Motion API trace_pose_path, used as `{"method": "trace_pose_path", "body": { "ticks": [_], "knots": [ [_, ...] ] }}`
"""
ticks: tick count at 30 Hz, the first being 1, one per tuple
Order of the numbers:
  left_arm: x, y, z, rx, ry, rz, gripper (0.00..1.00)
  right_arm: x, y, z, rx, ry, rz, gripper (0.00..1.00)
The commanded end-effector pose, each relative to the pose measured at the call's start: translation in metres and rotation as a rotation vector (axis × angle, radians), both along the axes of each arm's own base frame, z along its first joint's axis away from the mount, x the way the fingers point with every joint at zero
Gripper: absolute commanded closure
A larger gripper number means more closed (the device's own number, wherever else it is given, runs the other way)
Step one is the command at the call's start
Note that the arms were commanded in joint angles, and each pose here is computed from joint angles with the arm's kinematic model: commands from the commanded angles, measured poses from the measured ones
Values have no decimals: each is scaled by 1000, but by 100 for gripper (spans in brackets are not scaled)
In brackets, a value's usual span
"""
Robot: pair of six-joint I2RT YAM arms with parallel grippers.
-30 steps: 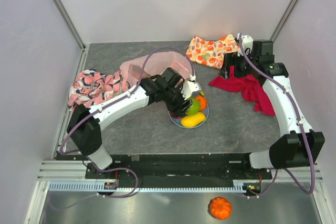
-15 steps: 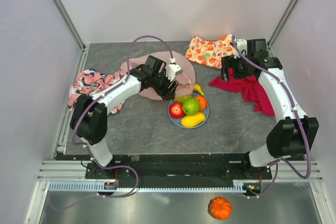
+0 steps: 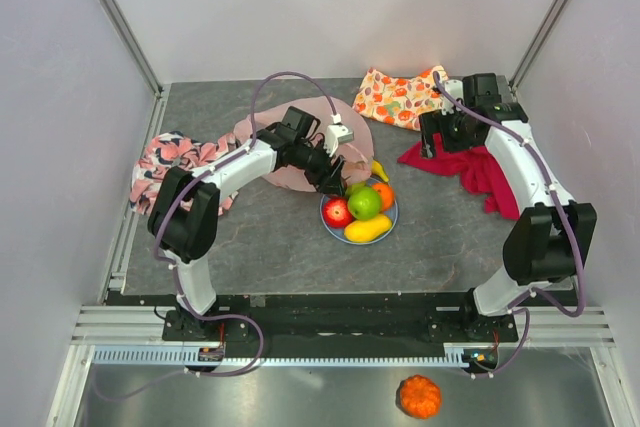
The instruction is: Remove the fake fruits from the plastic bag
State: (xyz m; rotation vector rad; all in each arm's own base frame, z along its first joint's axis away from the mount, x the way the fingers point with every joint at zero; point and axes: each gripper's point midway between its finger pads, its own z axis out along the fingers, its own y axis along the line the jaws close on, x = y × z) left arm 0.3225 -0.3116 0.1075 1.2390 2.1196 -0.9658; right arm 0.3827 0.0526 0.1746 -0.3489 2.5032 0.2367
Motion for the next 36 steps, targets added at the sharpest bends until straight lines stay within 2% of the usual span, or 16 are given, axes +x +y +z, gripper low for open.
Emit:
{"method": "trace_pose_path", "body": {
  "ticks": [1, 7, 8, 10, 11, 13, 14, 23, 29, 30, 31, 33, 36],
  "knots": [
    [-4, -3, -6, -44, 2, -39, 80, 11, -1, 10, -16, -30, 2, 5],
    [5, -8, -5, -59, -13, -21, 59, 17, 7, 9, -11, -30, 20, 5],
    [6, -8, -5, -56, -14, -16, 52, 18, 9, 9, -11, -30, 25, 5],
    [5, -6, -6, -48, -13, -8, 47, 18, 11, 9, -7, -31, 30, 5],
    [5, -5, -6, -43, -12, -5, 30, 17, 14, 9, -8, -33, 35, 5],
    [2, -3, -6, -39, -15, -10, 29, 17, 16, 9, -8, -34, 41, 5],
    [1, -2, -7, -35, -9, -11, 25, 17, 17, 9, -8, -34, 43, 5],
    [-3, 7, -4, -29, 33, 16, 24, 21, 22, 17, 1, -55, 54, 4],
    [2, 7, -9, -33, 117, 67, 22, 27, 27, 21, 14, -69, 65, 4],
    [0, 7, -16, -28, 169, 80, 21, 27, 27, 22, 17, -72, 67, 4],
    [0, 8, -16, -46, 200, 83, 10, 28, 28, 22, 22, -71, 71, 4],
    [0, 9, -18, -50, 237, 105, 5, 28, 30, 24, 27, -76, 78, 4],
    [-2, 8, -20, -58, 265, 124, 4, 28, 31, 23, 29, -74, 83, 4]
  ]
}}
